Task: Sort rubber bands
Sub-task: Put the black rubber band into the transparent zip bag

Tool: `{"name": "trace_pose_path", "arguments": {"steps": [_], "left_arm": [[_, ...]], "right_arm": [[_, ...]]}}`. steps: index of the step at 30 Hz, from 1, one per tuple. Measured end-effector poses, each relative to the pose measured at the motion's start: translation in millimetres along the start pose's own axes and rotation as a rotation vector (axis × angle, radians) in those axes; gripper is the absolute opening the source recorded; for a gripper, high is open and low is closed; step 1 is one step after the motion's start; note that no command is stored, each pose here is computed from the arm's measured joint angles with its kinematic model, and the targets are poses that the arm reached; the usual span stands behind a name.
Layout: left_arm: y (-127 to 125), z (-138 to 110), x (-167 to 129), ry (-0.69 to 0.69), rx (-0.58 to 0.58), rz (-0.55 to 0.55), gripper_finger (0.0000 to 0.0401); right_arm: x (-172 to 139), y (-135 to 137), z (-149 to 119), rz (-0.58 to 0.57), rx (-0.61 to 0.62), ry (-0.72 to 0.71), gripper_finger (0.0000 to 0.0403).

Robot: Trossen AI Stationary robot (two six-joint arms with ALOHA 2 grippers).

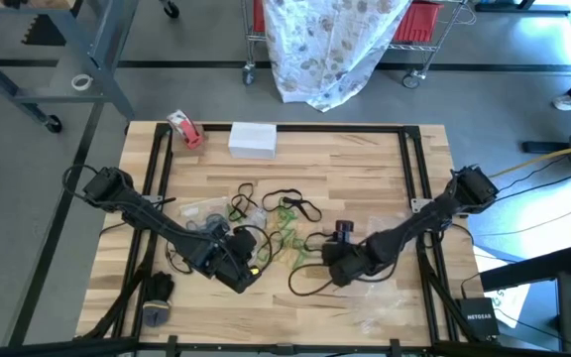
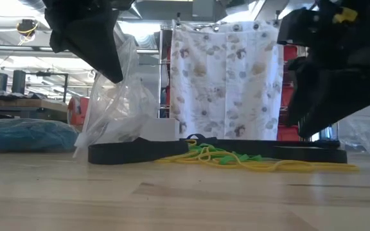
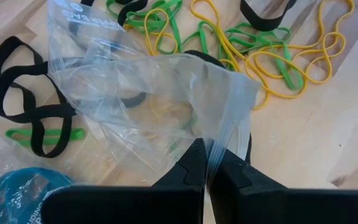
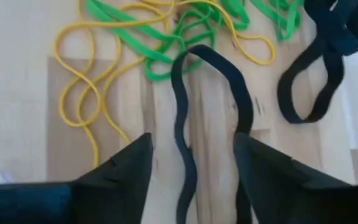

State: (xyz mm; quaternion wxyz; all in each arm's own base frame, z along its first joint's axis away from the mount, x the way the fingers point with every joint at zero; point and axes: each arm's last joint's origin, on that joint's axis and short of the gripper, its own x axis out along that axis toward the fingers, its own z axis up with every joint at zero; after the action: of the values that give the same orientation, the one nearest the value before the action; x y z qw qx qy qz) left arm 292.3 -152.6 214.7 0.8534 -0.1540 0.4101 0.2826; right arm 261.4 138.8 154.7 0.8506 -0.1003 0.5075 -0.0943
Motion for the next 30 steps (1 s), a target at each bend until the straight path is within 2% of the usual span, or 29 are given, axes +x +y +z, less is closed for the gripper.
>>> {"name": "trace_pose_path", "arguments": {"steps": [5,13,19,23,30], "left_arm": [[0.0,0.1,-0.1,0.000,0.000,0.000,0.0001],[0.0,0.0,0.0,0.001,0.000,0.000,0.0001],[0.1,0.0,-0.1,0.001,0.000,0.001,0.0001],[0.1,0.0,-0.1,0.001,0.006,0.001,0.0001],[0.1,0.0,0.0,0.001,0.007,0.001,0.0001]], "right_arm": [[5.5,-2.0,-6.9,-0.013,0.018,0.013,0.0249],[27.1,9.9,-10.0,0.000,-0.004,0.002,0.0250],[32.2,6.8,-12.7,-0.153,-0.031,-0.025,0.0250],[33.1,0.4,-13.8,-0.190,-0.042,0.007,0.0250],[40.4,-15.4,-8.8,-0.131,-0.003,0.084,0.0250]]}}
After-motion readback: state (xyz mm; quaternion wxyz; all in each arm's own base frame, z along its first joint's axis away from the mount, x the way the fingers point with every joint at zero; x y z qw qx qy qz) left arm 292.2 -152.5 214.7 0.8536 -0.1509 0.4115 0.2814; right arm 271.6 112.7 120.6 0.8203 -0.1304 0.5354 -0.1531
